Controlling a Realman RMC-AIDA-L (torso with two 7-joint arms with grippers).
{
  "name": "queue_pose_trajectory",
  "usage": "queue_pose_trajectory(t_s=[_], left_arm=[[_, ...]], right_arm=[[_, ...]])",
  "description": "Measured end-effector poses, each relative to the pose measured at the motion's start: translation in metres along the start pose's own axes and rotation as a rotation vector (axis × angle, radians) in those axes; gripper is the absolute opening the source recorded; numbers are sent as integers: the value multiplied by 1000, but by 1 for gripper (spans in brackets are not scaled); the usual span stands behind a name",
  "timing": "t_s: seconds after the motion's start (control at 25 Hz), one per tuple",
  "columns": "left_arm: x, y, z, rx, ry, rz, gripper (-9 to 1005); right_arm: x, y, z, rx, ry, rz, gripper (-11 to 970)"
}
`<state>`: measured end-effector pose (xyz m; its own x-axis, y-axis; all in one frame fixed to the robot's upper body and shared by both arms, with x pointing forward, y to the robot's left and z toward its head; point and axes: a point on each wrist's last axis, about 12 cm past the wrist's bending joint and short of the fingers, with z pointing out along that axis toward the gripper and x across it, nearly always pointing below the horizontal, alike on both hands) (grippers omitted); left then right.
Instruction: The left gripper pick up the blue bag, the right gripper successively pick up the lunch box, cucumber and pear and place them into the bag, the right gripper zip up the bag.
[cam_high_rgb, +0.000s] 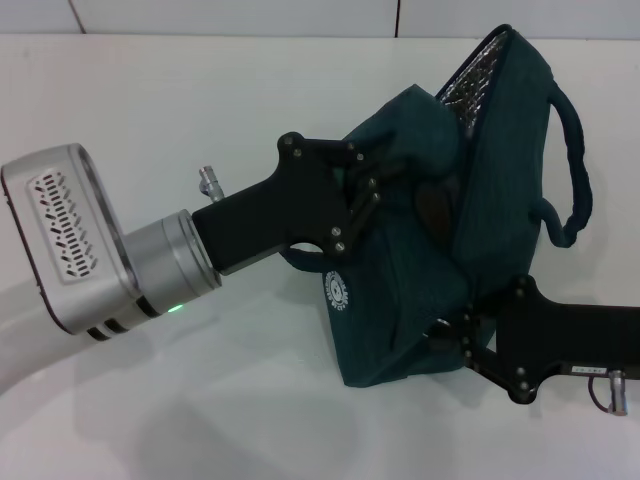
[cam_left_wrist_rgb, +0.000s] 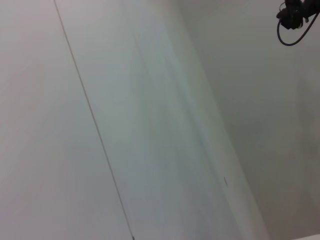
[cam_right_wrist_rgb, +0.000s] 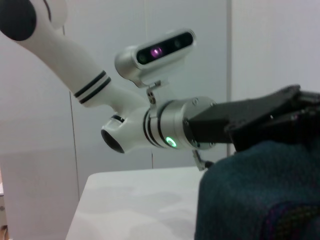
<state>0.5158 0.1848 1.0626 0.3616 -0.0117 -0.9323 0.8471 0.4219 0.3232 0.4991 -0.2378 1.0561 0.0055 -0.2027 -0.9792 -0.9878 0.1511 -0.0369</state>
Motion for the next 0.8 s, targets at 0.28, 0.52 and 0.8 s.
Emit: queue_pose_trajectory(t_s=[0.28, 0.52, 0.8], left_arm=[[-3, -3, -7, -45, -37, -33, 67], [-7, -9, -11, -69, -85, -50, 67], [-11, -9, -9, -63, -116, -132, 326]], right_arm=[[-1, 5, 1, -1, -54, -84, 30], [-3, 7, 1, -15, -78, -134, 34], [-8, 7, 4, -44, -102, -160, 33]])
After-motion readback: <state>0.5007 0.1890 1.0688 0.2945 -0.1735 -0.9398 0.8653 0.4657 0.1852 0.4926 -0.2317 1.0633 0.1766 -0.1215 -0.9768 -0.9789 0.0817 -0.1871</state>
